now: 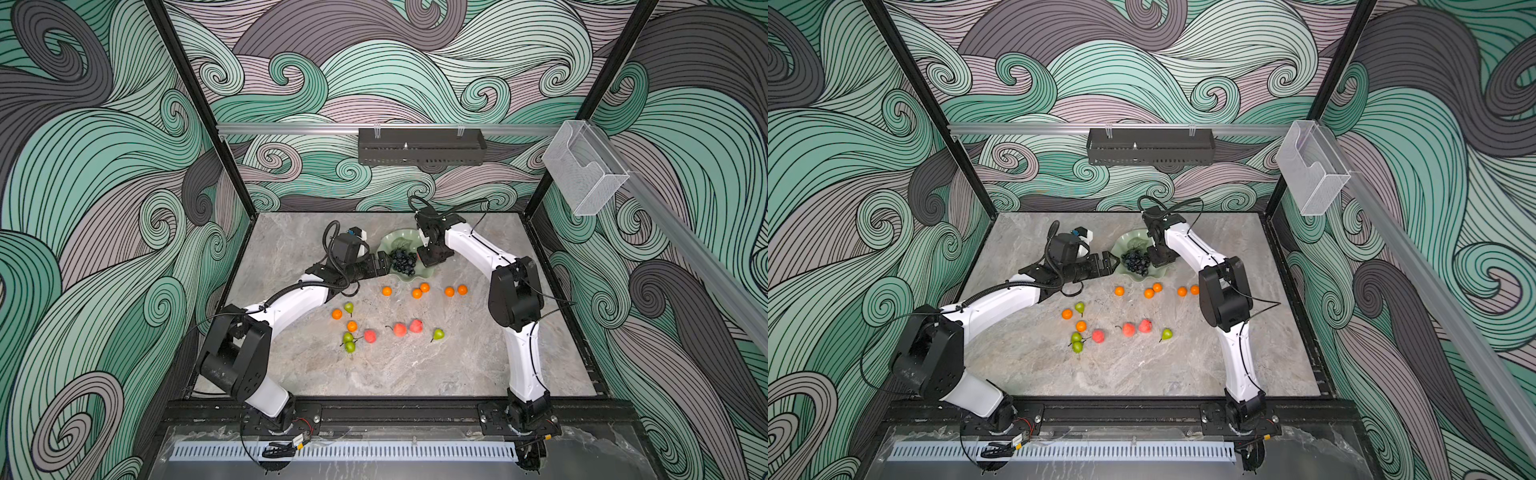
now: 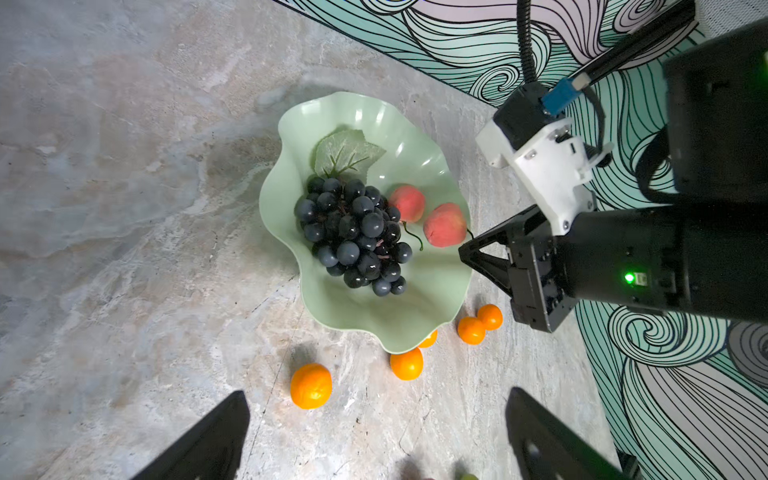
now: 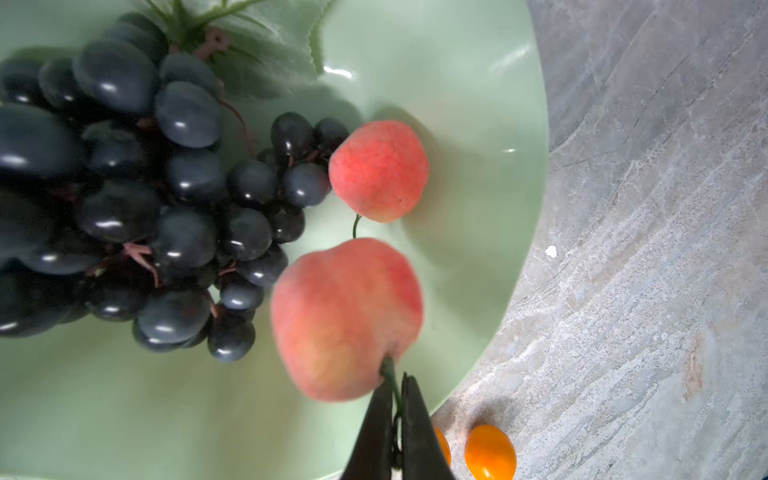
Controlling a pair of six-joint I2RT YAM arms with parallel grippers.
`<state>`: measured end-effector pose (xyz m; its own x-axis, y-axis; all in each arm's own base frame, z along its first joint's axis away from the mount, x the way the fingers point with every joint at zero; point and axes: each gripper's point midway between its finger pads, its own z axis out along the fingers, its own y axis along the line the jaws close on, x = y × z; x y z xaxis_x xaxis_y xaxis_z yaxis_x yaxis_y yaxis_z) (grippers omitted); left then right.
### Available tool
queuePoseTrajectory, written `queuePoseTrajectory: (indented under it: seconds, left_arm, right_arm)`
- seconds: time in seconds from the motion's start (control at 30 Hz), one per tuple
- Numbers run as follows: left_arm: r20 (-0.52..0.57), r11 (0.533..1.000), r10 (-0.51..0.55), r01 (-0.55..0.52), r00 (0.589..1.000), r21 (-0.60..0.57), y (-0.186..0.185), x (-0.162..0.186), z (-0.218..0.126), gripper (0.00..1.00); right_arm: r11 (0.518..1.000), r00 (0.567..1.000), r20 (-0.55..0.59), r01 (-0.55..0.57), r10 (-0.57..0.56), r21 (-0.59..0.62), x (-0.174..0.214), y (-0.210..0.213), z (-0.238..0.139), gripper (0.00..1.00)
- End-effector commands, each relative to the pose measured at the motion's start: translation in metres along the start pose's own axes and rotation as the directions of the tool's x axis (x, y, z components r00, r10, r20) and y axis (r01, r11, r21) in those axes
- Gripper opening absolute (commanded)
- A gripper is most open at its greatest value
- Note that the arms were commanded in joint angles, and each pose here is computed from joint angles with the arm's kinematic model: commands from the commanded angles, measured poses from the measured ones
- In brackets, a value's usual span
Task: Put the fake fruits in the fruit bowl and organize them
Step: 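Carry the peach over the green bowl and release it with right gripper, then move right gripper back down to the next red peach near the pears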
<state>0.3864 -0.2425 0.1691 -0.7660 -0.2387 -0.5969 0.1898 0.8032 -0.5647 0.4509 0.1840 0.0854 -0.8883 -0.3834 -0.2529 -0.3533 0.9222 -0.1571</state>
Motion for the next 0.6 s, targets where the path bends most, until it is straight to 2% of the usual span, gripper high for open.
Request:
queuePoseTrajectory:
  seconds: [0.0,0.3,0.57]
  left_arm:
    - [0.007,0.999,-0.007,0.006,1.000,0.036,-0.008,-0.011,-0.001,0.99]
    - [0.003,0.999,-0.008,0.008,1.000,0.050,-0.012,-0.010,-0.006,0.99]
    - [-0.016,0.997,-0.026,0.027,1.000,0.078,-0.015,0.001,-0.021,0.99]
  right_arm:
    - [1.000,1.000,-0.018,0.003,-0.003,-0.017,0.001,0.002,0.000,0.11]
    - [0.999,1.000,-0.001,-0.006,0.006,-0.043,-0.002,0.005,-0.009,0.13]
    - [0.996,0.998,0.066,-0.017,0.023,-0.086,-0.004,0.014,-0.041,0.14]
